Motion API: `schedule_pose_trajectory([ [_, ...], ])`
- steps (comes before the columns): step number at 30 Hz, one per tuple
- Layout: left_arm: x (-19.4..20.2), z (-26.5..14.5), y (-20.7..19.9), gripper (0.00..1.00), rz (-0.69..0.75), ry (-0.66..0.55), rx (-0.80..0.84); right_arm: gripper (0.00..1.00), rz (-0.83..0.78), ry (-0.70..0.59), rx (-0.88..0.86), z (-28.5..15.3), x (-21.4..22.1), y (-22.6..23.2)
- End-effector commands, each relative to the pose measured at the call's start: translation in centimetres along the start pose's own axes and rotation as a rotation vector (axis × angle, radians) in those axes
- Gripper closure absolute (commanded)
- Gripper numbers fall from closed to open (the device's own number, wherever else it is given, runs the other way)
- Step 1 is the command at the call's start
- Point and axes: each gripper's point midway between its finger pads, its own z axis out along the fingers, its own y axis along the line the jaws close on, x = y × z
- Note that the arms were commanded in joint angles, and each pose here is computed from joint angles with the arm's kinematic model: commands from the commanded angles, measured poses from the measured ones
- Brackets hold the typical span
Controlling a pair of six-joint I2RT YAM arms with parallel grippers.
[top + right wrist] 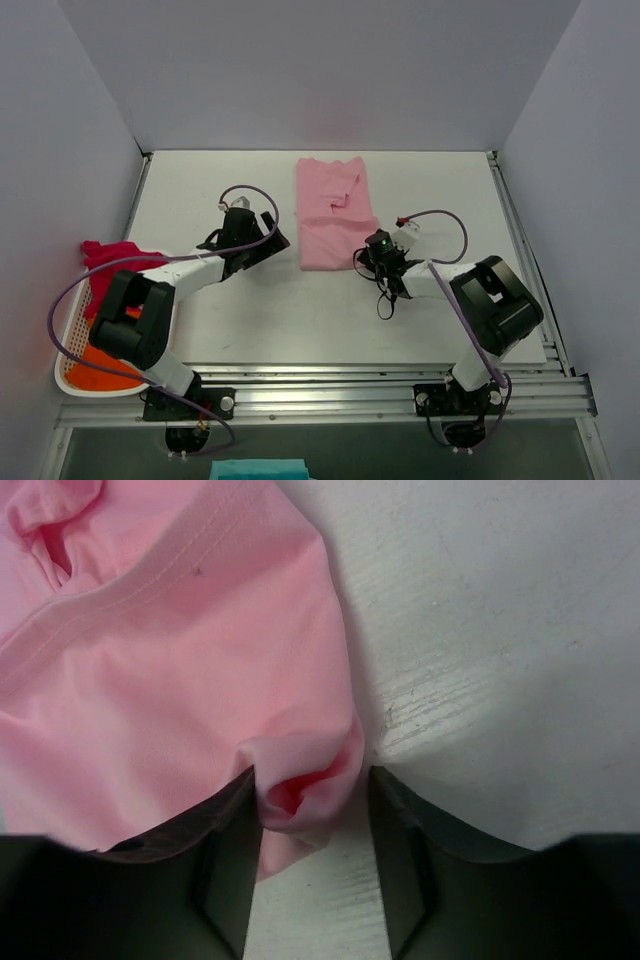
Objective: Fold and stack the t-shirts
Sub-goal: Grab one side of the 2/3 rectangular tshirt with both arms
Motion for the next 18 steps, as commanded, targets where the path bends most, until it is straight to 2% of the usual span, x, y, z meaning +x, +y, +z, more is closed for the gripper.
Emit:
schedule_pose_trajectory([
  [1,-1.2,0.5,-1.4,0.02,0.014,-0.040,0.045,0.63,-0.064,0.105,0.092,1.0,2.6,-3.4],
  [4,-1.0,0.7,-1.3,0.02,0.015,-0.033,0.042,0.81,-0.066,0.104,0.094,1.6,2.2,-3.2],
  [6,-0.9,0.7,-1.2,0.02,0.015,-0.031,0.040,0.99,-0.065,0.107,0.097,1.9,2.2,-3.2],
  [9,0.1,0.7,-1.0,0.00,0.006,-0.018,0.040,1.00,-0.065,0.116,0.097,2.4,2.5,-3.2],
  [10,0.8,0.3,-1.7,0.05,0.003,-0.011,0.057,1.00,-0.066,0.123,0.096,2.4,2.7,-3.3],
  [12,2.2,-0.2,-1.9,0.06,0.005,-0.001,0.068,1.00,-0.064,0.127,0.095,2.3,3.0,-3.4],
  [18,6.4,-2.2,-6.5,0.07,0.043,-0.026,0.115,1.00,-0.064,0.137,0.063,1.2,3.5,-3.0],
])
